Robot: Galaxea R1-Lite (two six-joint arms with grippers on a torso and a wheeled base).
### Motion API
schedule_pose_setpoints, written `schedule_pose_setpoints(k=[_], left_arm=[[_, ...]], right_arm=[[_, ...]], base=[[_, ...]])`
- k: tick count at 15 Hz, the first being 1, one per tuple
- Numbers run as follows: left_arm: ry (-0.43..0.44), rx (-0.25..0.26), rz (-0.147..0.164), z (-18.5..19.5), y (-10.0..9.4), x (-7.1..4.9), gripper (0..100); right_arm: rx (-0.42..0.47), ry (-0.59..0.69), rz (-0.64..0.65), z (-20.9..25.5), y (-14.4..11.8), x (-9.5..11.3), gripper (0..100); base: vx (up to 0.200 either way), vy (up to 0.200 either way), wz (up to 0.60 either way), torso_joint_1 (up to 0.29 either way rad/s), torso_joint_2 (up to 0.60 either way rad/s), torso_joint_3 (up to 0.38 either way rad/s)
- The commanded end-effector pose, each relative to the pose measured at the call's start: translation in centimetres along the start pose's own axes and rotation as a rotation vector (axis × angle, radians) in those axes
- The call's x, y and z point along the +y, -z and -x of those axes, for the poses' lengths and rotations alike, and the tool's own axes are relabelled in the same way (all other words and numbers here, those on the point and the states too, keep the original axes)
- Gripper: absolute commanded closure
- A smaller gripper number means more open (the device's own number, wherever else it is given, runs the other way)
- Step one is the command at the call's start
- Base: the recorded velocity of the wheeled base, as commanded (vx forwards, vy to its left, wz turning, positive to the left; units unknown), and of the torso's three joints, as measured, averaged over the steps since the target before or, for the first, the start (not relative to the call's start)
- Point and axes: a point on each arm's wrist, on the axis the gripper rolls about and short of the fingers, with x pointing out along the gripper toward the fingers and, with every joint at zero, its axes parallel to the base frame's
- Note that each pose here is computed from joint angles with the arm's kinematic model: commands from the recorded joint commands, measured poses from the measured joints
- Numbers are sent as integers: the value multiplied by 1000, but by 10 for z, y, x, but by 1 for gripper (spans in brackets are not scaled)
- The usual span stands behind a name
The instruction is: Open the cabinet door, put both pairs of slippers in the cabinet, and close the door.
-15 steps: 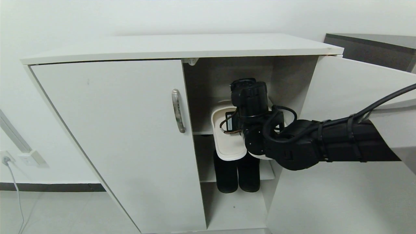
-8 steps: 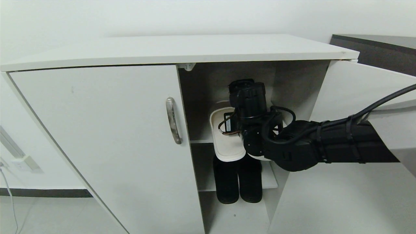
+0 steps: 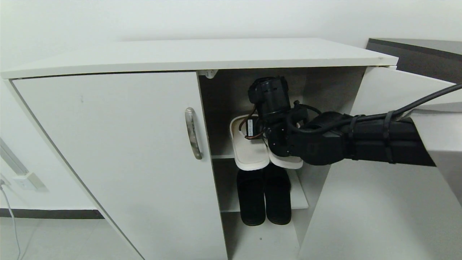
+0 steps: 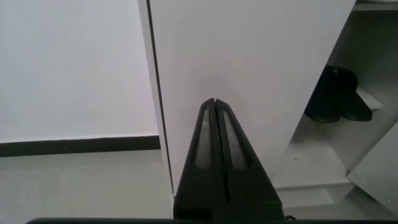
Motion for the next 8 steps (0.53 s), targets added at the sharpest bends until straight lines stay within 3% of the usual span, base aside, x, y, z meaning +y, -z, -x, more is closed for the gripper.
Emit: schedule_pose_setpoints(k=[1, 8], left_arm=[[-1, 0, 0, 0, 0, 0, 100], [-3, 2, 2, 0, 0, 0, 100]], right_arm=[[-2, 19, -5, -21, 6, 3, 100], [-32, 27, -6, -23, -6, 3, 100]], base=[[0, 0, 0, 0, 0, 0], [0, 0, 0, 0, 0, 0]])
